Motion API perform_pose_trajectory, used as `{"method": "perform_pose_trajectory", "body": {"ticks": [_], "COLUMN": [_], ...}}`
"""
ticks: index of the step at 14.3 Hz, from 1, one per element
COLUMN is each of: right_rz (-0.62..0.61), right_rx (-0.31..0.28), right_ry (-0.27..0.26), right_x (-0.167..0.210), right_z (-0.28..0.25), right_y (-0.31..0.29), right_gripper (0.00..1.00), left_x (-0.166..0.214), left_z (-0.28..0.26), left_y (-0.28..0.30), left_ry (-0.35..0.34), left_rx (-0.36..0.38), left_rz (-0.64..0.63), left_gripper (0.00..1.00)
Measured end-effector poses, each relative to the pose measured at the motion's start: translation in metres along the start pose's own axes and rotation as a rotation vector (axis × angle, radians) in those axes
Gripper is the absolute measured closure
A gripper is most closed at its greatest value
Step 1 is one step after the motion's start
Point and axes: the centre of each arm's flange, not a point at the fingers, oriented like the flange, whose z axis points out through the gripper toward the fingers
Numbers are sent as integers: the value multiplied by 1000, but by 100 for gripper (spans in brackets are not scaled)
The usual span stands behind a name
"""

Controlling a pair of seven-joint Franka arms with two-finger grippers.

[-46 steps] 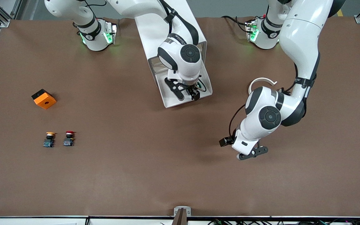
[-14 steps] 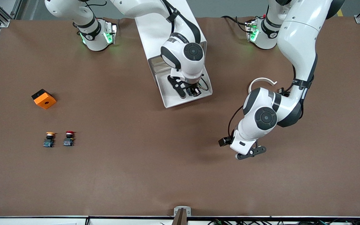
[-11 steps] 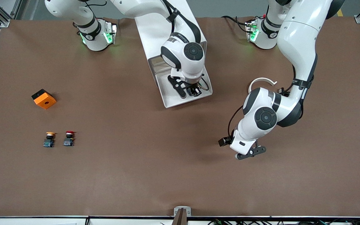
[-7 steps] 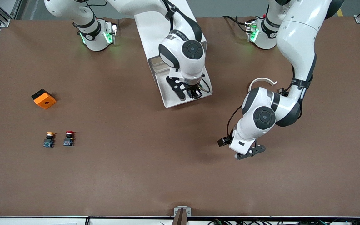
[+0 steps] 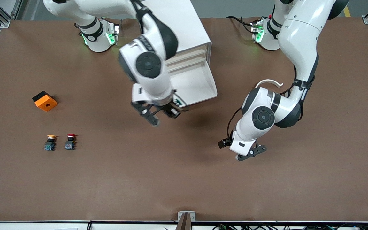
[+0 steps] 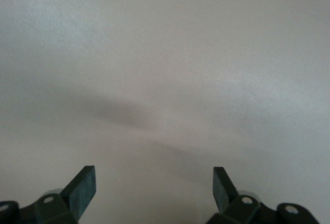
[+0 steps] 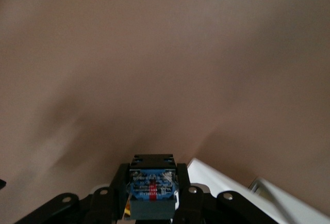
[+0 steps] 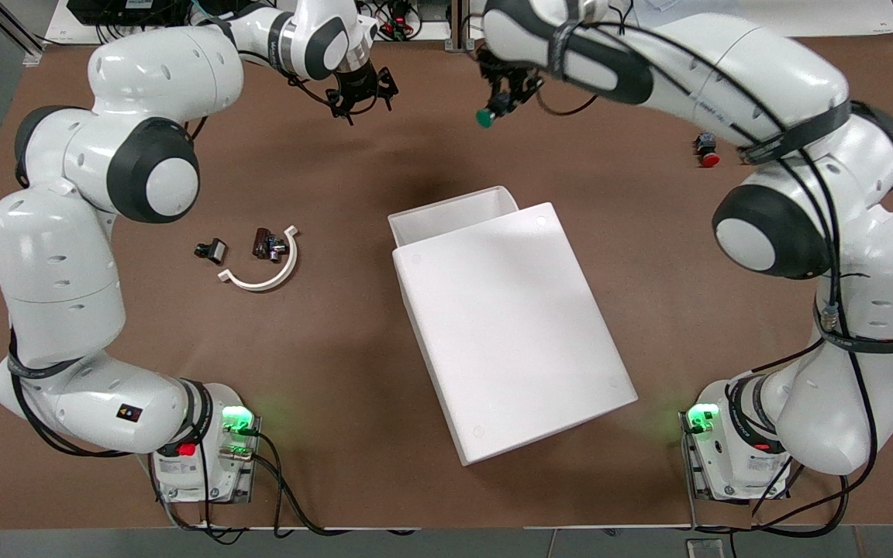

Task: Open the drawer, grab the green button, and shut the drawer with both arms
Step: 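Lift the button out with the right gripper while the left gripper nears the drawer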

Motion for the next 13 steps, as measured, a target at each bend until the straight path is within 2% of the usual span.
{"method": "perform_pose_trajectory", "body": {"ticks": [5, 9, 11, 13], "right_rz": [-250, -401, -452, -475], "right_rx": [0, 18, -4, -53], "right_ry": [2, 36, 47, 61], "right_x": [121, 180, 207, 231], "right_z": [-5, 36, 66, 95], "right_y": [50, 76, 94, 110], "right_gripper": [59, 59, 59, 59], "left_x": [-26, -53, -67, -82], "left_z": [14, 26, 32, 36], "left_y": [14, 27, 33, 39], "left_ry": [-20, -35, -42, -48], "left_rx": [21, 44, 55, 64], "left_rz": [13, -51, -50, -48], "left_gripper": [0, 0, 0, 0]}}
